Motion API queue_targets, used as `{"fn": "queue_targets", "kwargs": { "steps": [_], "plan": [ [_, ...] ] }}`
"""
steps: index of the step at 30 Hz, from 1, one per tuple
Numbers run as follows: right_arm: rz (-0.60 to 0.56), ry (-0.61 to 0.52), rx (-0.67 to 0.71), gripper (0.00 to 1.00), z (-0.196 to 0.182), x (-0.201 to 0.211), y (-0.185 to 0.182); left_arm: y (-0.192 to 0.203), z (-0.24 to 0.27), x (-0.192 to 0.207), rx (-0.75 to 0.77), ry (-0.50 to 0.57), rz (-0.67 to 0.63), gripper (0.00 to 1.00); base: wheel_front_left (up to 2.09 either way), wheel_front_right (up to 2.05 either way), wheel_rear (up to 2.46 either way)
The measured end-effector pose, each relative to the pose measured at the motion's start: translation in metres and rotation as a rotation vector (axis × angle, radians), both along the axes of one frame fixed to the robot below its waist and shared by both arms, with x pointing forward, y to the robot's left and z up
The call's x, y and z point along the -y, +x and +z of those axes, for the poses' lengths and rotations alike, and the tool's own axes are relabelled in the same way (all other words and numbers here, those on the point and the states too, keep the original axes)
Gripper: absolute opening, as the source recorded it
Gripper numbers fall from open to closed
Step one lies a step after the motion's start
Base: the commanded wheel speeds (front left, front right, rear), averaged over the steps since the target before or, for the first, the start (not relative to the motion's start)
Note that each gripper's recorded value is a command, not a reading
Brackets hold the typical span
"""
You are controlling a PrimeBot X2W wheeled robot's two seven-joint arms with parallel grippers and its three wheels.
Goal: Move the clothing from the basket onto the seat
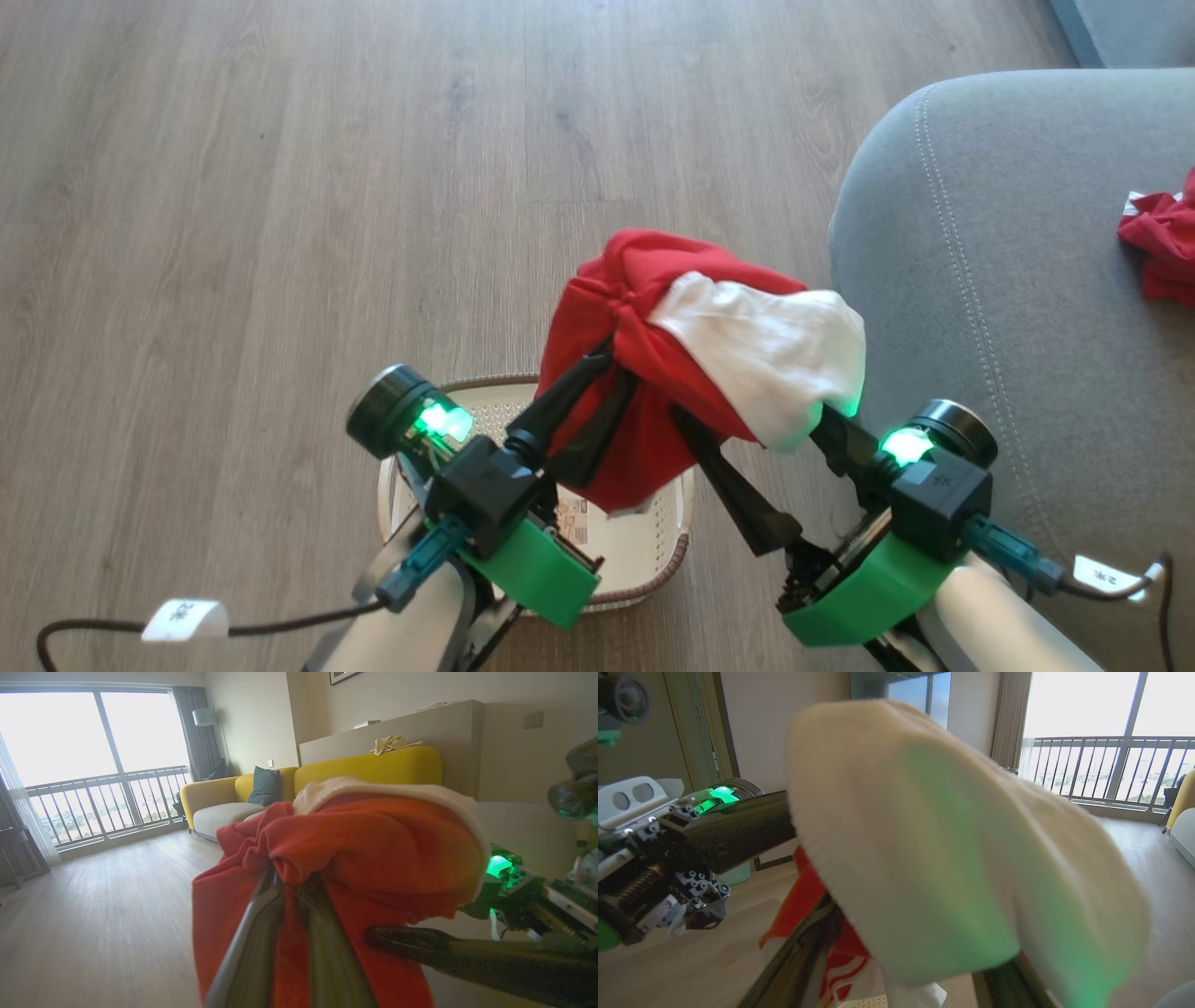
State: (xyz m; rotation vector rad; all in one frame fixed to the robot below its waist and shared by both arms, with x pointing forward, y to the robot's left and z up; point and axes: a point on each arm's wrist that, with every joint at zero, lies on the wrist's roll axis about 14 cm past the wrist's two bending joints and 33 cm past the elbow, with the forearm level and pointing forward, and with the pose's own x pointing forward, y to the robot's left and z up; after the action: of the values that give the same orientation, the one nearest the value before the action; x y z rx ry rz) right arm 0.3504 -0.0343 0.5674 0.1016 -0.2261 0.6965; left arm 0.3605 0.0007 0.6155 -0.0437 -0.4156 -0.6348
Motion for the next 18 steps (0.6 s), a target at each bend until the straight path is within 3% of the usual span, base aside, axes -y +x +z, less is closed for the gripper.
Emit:
{"fn": "queue_targets", "kwargs": {
  "steps": [18],
  "plan": [
    [0.051,-0.006,-0.024,1.00,-0.008,-0.026,0.009,-0.020,-0.010,0.026,-0.025,0.025,-0.098,0.00,0.00,0.00,0.00]
  ]
}}
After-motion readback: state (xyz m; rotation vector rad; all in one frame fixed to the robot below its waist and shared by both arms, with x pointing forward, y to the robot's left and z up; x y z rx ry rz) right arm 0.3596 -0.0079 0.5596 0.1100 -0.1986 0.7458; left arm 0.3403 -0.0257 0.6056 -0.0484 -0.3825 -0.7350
